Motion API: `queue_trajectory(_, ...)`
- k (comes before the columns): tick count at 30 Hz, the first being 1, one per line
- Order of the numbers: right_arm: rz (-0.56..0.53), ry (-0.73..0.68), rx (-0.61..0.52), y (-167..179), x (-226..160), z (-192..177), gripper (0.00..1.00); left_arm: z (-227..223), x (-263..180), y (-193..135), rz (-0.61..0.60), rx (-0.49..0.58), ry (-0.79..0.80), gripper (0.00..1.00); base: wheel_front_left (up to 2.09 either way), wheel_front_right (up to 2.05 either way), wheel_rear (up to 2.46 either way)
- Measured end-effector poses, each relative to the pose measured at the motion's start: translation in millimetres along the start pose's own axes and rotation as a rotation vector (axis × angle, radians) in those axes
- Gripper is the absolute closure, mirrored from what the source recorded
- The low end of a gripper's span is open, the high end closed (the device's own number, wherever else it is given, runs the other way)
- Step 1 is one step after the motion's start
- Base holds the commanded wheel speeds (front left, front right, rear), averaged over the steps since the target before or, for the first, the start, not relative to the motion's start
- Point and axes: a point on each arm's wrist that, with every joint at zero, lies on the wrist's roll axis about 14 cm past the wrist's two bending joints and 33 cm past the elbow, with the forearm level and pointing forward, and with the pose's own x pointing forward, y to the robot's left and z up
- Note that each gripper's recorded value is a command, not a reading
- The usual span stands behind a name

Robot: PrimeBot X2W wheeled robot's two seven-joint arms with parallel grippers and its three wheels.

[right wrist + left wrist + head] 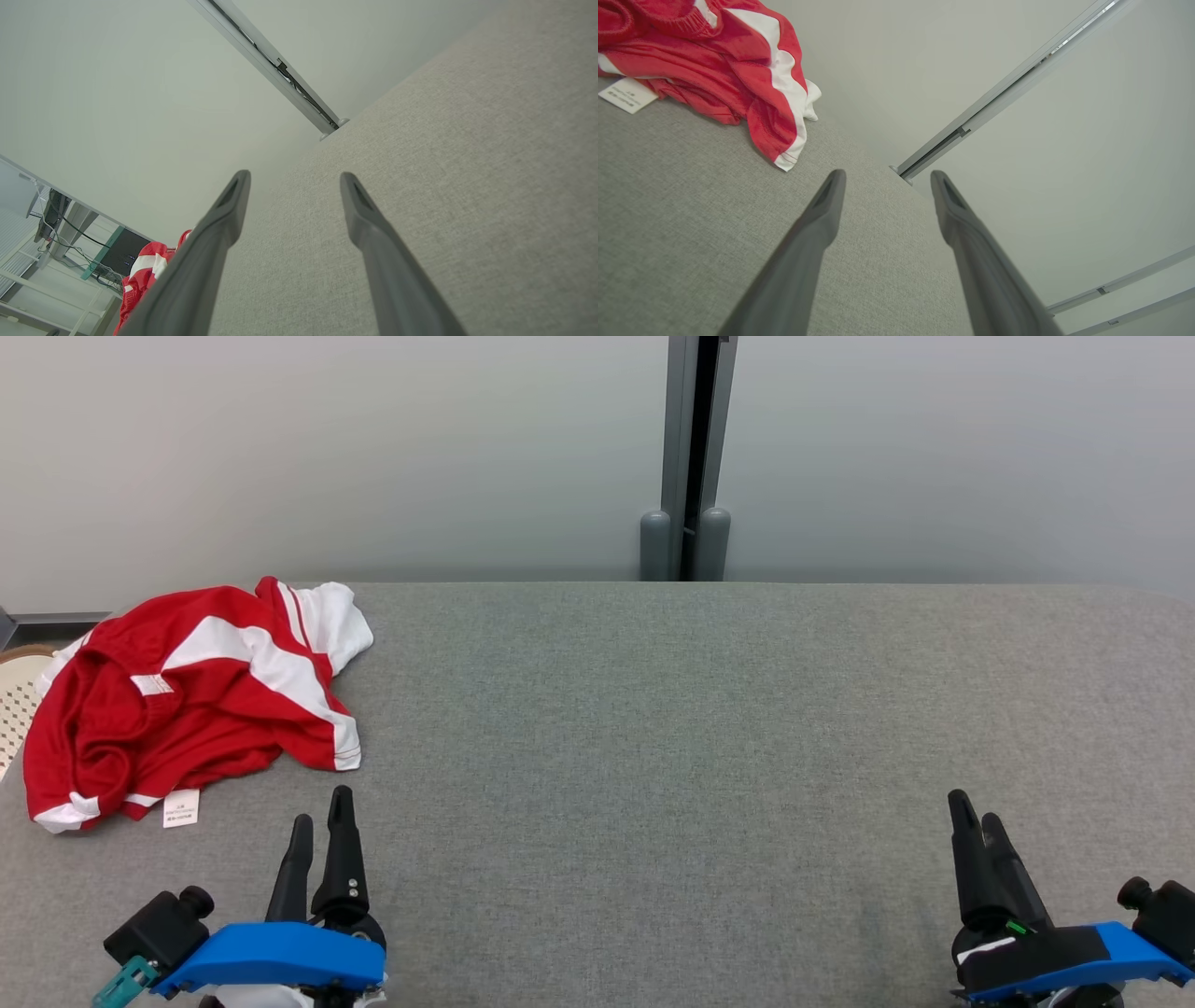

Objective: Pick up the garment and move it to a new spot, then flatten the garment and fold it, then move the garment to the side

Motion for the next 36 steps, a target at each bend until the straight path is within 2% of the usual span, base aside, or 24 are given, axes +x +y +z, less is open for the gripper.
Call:
queue_trajectory(5,0.006,0.0,-0.087,0.6,0.0,-1.6,0.0,-6.0,-1.9,2.4,0.004,0.08,0.011,0.0,0.0,0.0,0.0)
queue_trajectory(36,0.046,0.023,-0.453,0.7,-1.2,-15.5,0.0,-10.5,-3.4,5.6,-0.008,0.392,-0.005,0.0,0.0,0.0,0.0)
